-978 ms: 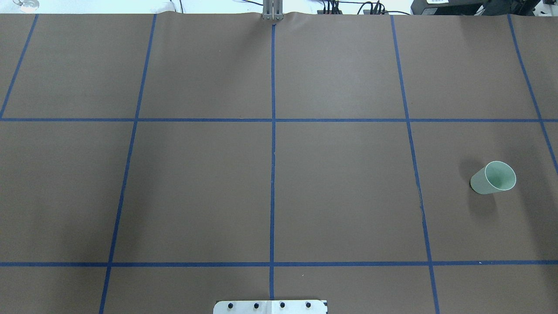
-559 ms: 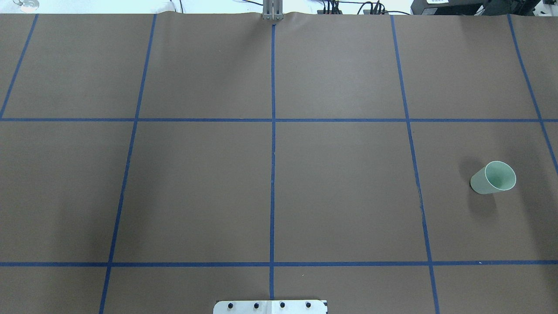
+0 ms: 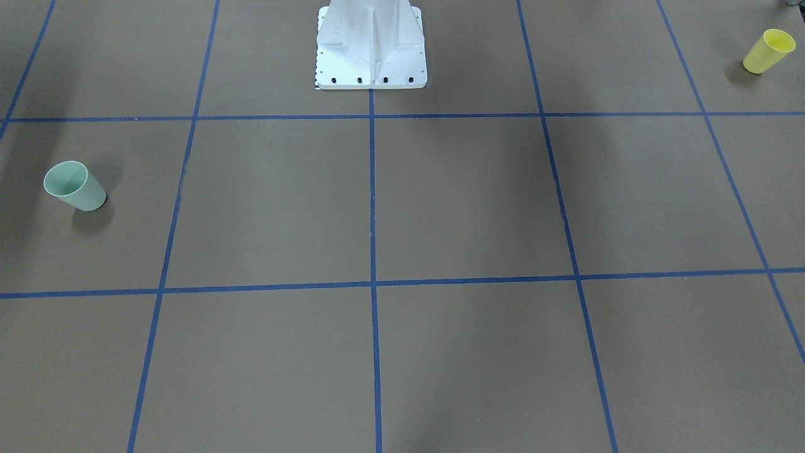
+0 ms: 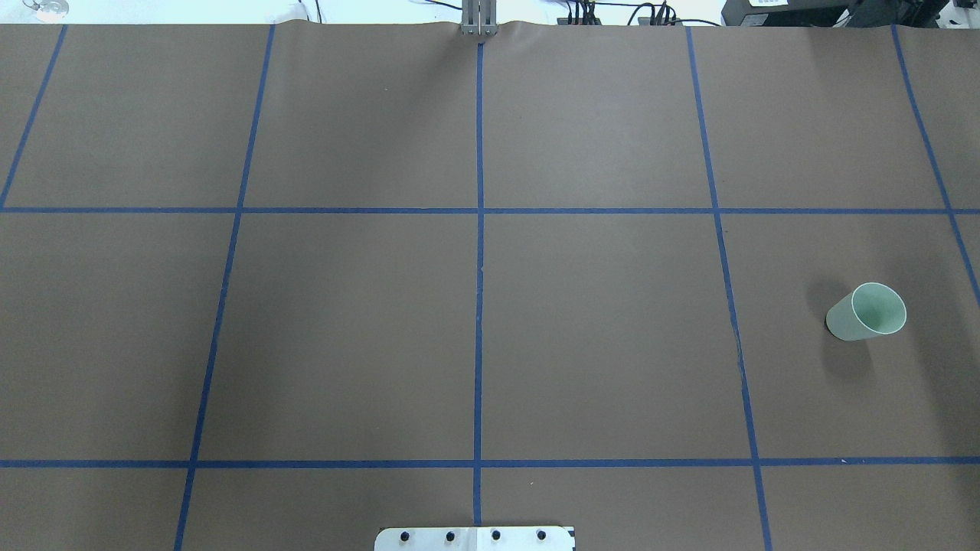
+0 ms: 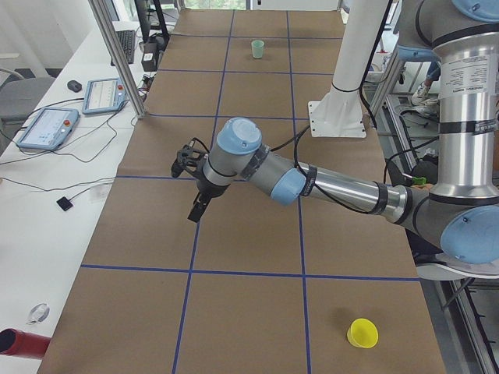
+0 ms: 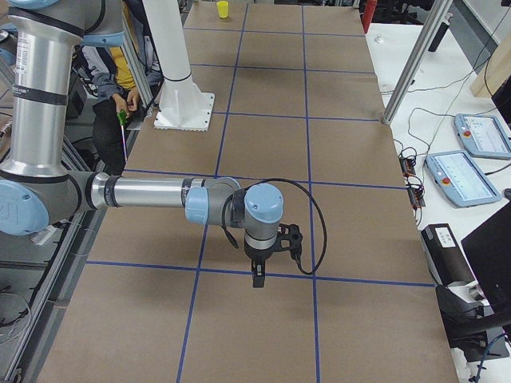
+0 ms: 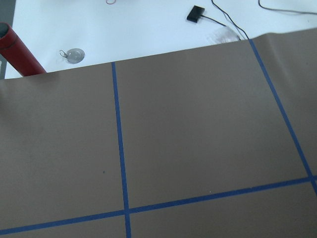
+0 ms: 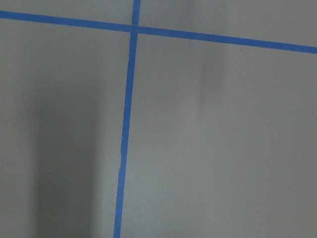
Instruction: Transfer and stack yellow cup on green cup
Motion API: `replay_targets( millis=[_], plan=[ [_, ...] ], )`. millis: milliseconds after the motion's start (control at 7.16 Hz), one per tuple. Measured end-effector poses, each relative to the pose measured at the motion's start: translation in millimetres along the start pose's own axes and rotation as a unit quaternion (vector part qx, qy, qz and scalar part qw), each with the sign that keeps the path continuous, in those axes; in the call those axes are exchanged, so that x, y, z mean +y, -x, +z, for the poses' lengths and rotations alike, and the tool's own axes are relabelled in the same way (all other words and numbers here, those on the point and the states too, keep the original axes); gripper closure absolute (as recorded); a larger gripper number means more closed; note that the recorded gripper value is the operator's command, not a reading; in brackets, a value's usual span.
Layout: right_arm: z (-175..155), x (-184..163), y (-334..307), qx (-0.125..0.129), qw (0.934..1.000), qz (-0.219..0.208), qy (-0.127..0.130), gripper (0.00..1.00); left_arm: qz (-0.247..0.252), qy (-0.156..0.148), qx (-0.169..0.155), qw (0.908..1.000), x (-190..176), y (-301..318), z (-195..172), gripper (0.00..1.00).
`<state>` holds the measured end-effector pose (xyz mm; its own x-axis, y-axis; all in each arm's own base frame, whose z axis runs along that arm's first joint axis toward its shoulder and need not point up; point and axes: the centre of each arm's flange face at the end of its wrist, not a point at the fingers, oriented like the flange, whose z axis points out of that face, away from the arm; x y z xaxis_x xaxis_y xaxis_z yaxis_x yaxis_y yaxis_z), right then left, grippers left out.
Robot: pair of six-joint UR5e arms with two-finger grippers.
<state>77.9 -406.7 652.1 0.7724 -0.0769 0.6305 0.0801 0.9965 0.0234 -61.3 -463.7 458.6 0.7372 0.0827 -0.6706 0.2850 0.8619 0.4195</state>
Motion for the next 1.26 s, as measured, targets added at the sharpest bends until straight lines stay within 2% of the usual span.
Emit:
replay_targets(
  millis=[279, 419, 559, 699, 838, 1118, 1258],
  plan=[
    [0.5, 0.6, -0.4, 0.0, 1.0, 0.0, 0.0, 0.0, -0.063, -0.031, -0.066, 0.9953, -3.2, -24.6, 11.3, 0.0],
    [1.0, 1.1, -0.7, 0.0, 1.0, 0.0, 0.001, 0.0, -0.098, -0.048, -0.112, 0.9878, -3.2, -27.3, 18.7, 0.0],
    [1.6, 1.8, -1.1, 0.0, 1.0, 0.0, 0.002, 0.0, -0.138, -0.059, -0.169, 0.974, -1.3, -26.1, 24.7, 0.0],
    [2.2, 2.6, -1.5, 0.0, 1.0, 0.001, 0.002, 0.0, -0.178, -0.064, -0.222, 0.9565, 2.9, -27.0, 28.7, 0.0],
    [2.8, 3.5, -1.8, 0.0, 1.0, 0.001, 0.003, 0.0, -0.222, -0.065, -0.272, 0.934, 9.7, -29.2, 34.5, 0.0],
    [3.9, 4.4, -2.3, -0.002, 1.0, 0.002, 0.005, 0.0, -0.299, -0.055, -0.372, 0.8768, 36.5, -37.6, 63.8, 0.0],
    [4.6, 4.8, -2.4, -0.002, 1.0, 0.003, 0.005, 0.0, -0.33, -0.047, -0.421, 0.8436, 55.9, -45.4, 82.1, 0.0]
  ],
)
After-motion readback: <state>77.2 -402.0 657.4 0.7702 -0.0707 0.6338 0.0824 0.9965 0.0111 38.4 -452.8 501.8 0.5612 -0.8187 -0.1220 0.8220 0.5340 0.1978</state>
